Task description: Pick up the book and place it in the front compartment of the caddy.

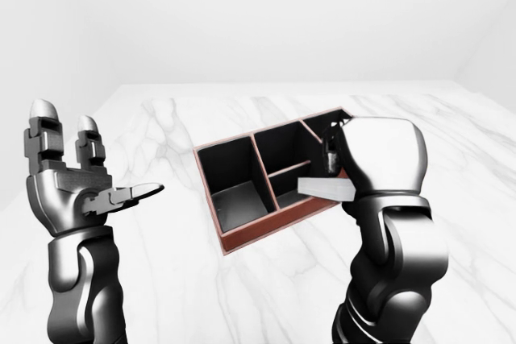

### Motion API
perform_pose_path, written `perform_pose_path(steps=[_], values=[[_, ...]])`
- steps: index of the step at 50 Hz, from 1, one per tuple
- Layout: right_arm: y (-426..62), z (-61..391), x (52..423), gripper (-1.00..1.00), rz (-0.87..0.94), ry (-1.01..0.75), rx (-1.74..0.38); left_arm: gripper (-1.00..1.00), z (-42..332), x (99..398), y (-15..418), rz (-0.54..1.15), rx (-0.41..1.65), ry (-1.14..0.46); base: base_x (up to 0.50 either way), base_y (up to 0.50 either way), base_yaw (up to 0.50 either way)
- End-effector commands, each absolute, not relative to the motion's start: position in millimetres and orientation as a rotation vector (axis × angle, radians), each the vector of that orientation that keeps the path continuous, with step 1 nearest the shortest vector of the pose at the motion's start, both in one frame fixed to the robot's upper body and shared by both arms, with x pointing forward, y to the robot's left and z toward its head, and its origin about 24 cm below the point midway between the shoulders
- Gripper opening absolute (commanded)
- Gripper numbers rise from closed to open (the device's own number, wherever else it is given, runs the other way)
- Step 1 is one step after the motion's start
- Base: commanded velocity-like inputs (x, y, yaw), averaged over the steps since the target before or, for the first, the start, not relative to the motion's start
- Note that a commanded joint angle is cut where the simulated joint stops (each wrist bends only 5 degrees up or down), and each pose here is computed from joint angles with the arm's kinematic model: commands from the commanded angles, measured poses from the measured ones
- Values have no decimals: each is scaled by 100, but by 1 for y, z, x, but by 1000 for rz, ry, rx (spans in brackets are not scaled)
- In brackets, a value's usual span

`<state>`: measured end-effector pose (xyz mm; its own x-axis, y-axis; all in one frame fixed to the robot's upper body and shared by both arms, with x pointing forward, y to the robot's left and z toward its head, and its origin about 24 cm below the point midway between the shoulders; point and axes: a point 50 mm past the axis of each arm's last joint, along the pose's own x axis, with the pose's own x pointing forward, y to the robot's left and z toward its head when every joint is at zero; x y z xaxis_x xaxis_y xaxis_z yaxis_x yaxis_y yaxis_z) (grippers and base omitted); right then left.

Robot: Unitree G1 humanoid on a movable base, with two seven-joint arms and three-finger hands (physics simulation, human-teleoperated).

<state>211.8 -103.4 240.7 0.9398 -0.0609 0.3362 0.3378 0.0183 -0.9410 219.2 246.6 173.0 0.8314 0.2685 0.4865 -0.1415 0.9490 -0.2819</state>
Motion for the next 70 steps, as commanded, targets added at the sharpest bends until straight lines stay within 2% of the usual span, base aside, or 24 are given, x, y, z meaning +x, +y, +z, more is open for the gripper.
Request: perform_pose_path(steps=[1, 19, 33, 53, 70], values=[[-111, 258, 221, -100, -398, -235, -1510, 100, 174, 219, 247, 222, -240, -553, 0, 0, 0], [-70, 278, 242, -100, -286, -389, -1557, 100, 175, 218, 248, 225, -244, -558, 0, 0, 0], [-53, 299, 254, -100, -272, -456, -1576, 100, 176, 218, 248, 224, -244, -561, 0, 0, 0], [-46, 321, 280, -100, -247, -439, -1580, 100, 176, 218, 249, 225, -244, -562, 0, 0, 0], [-44, 316, 294, -100, -194, -391, -1592, 100, 176, 218, 249, 224, -244, -561, 0, 0, 0]])
